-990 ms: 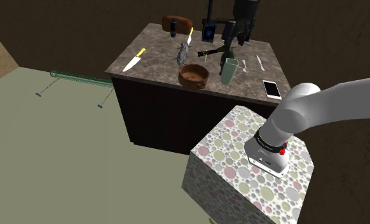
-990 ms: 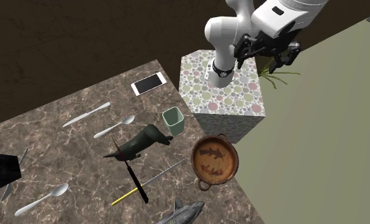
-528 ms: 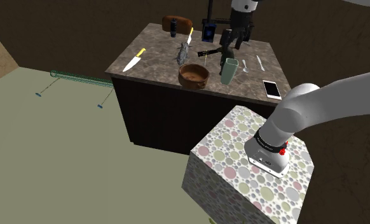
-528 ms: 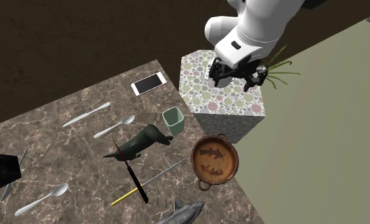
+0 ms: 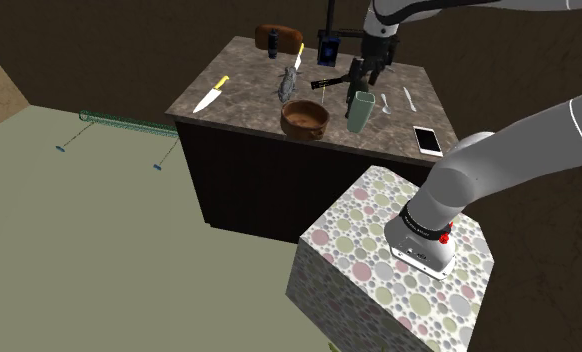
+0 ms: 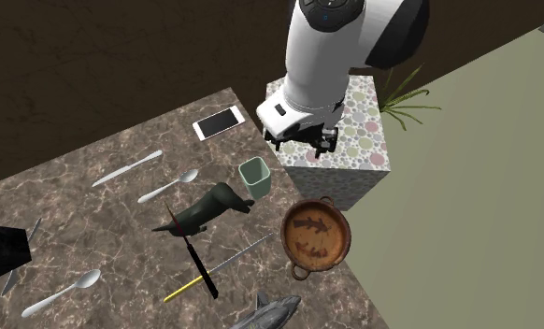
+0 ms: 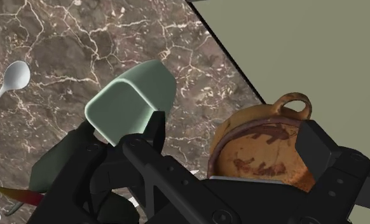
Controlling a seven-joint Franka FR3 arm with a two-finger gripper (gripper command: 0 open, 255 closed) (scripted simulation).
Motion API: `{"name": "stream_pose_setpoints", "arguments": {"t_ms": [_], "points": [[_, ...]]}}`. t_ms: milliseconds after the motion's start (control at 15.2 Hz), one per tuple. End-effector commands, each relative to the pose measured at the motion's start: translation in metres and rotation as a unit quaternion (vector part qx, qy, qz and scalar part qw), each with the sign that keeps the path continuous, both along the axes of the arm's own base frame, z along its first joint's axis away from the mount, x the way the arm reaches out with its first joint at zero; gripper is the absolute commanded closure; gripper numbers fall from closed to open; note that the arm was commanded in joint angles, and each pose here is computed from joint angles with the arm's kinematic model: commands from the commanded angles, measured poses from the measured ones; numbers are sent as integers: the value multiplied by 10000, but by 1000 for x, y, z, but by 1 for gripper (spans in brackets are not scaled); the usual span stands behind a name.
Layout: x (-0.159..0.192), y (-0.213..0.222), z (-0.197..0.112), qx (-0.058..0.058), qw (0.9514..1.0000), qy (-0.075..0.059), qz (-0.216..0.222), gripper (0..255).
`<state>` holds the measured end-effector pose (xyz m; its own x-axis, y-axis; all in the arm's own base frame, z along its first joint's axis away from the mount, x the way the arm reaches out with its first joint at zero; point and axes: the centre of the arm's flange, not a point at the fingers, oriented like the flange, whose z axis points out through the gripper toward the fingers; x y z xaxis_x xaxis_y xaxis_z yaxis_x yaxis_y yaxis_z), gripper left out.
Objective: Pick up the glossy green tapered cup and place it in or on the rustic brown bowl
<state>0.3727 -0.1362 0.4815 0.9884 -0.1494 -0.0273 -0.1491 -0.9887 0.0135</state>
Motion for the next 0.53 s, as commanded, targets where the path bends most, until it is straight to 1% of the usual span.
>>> {"name": "stream_pose_setpoints", "arguments": {"t_ms": [0, 330, 462], "points": [[9, -19, -16, 8, 10000, -4, -17, 0], [28, -70, -55, 38, 10000, -3, -70, 0], [28, -70, -65, 38, 10000, -3, -70, 0]]}}
